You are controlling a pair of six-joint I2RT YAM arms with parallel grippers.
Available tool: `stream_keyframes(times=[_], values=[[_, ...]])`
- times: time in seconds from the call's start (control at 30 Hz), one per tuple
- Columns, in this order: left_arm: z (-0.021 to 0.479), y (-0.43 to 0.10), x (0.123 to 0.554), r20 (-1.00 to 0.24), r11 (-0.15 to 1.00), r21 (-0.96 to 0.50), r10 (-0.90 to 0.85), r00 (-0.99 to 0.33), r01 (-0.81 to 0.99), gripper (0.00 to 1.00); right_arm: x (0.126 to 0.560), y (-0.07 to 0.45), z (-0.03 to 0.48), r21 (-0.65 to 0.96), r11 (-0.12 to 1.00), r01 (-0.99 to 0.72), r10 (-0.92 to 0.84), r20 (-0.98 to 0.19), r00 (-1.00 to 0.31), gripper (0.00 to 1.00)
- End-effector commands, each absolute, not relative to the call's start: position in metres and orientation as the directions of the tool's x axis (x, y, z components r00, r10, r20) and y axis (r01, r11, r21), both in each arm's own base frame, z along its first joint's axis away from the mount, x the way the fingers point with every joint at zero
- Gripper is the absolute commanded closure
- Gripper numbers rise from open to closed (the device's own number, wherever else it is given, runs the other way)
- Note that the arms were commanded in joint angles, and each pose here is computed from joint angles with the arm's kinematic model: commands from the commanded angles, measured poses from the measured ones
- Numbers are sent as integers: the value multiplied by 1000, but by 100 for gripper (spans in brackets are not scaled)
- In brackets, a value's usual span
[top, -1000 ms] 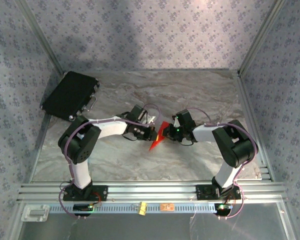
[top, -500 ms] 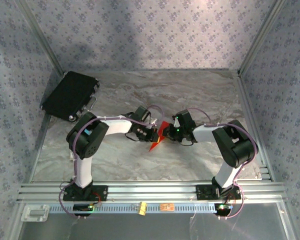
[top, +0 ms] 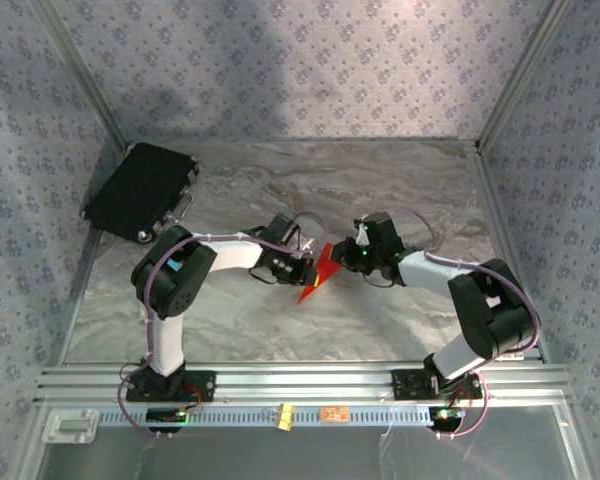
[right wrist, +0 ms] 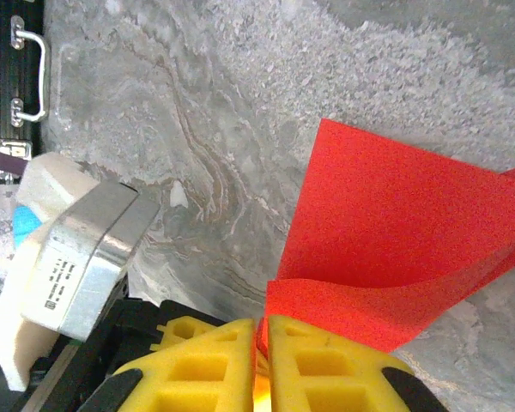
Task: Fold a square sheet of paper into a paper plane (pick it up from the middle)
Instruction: Fold the wing for the fifth time at the center of the table.
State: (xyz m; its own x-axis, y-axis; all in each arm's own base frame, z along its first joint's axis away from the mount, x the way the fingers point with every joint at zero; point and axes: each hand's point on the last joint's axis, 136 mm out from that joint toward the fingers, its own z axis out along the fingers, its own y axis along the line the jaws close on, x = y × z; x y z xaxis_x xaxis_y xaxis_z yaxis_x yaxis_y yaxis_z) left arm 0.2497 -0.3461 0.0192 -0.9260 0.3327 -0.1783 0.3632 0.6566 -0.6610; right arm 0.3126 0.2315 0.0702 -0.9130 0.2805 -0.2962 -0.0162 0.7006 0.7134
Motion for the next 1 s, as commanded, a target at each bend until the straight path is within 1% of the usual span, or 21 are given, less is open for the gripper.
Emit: stream_keyframes(times=[0.0,0.2,0.27,0.4,0.7,0.97], values=[[-8,-324,227,-79,724,-607,357,-931,329,100,304,238,59,711,703,-29,249,-284,-926,87],[-7,-323,227,-81,724,-607,354,-932,328,100,303,258,48,716,696,-60,195,-268,-944,87],[-7,-324,227,-80,723,-608,355,-932,328,100,303,258,39,695,717,-50,185,-259,-948,87],[-8,-322,226,-75,725,-608,354,-932,325,100,306,226,12,613,789,39,225,-229,-947,87],[-15,-319,221,-55,729,-605,365,-930,322,100,335,191,3,639,757,140,341,-203,-918,87],[-18,-318,219,-46,731,-602,369,-928,320,100,353,164,5,617,759,209,419,-216,-882,87]])
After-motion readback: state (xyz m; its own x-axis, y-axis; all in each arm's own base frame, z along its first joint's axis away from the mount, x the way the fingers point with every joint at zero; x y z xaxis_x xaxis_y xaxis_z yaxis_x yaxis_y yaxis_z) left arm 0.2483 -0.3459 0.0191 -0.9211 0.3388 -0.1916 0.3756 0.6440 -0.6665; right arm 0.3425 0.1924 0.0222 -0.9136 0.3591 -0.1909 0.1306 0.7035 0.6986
